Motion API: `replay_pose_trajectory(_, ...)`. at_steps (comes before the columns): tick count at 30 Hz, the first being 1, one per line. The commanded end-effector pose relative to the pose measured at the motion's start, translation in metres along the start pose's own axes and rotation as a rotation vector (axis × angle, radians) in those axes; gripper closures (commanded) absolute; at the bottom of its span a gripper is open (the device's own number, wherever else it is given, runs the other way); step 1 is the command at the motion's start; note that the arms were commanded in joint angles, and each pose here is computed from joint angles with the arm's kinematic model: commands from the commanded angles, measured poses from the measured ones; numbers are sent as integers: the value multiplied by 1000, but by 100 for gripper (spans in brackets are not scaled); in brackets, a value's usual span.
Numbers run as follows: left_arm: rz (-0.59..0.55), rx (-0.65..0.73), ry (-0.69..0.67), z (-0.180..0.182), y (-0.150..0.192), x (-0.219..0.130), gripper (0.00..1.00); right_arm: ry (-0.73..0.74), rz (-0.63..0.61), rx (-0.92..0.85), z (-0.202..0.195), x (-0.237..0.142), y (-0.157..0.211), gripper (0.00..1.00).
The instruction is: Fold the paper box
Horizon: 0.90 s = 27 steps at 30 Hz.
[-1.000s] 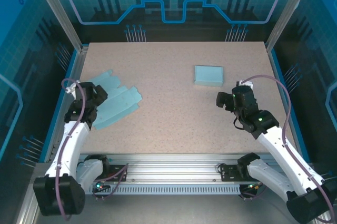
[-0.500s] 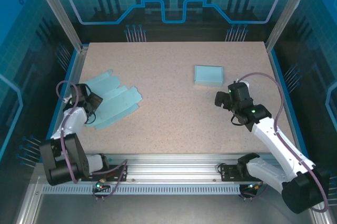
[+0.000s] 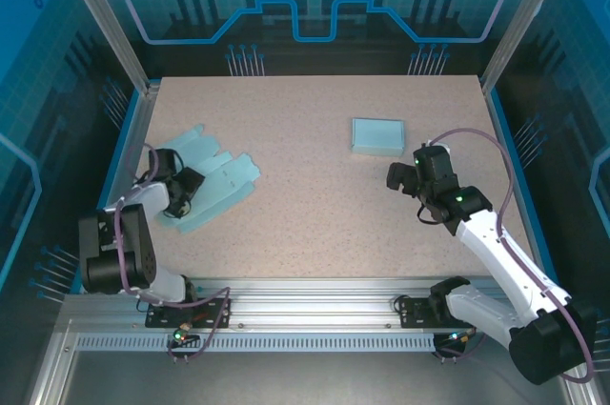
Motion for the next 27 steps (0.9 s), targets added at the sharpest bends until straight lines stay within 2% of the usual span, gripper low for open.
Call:
replay_pose_trajectory(1,91,19,35,-17,22,12,18,-41,-22,33,8,-5,-13,0)
replay_pose_trajectory(10,215,113,81,-55,95,30,20,-83,15,35,14,-2,-11,0)
replay_pose_trajectory(15,268,173,150,-86,148,31,21,-181,117,66,30,12,3,0)
replay_pose_trajectory(19,304,199,282,-125,185,24,20,-275,241,116,48,35,21,0)
replay_pose_trajectory(23,320,260,371,-155,202,9,19,-331,339,157,63,52,43,7)
replay_pose_trajectory(27,300,313,422,-165,201,-8,18,-309,389,167,70,60,63,8)
Point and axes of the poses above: each hand's point on the last joint's axis, 136 mm out from that joint toward the fingers, its own x axis out along the fingers, its own z axis along the line the jaws close on, y = z × x, the point moved 6 cm from there along -x, back along the fingers, and after that the axes turned 8 degrees about x, right-handed, at the moved point
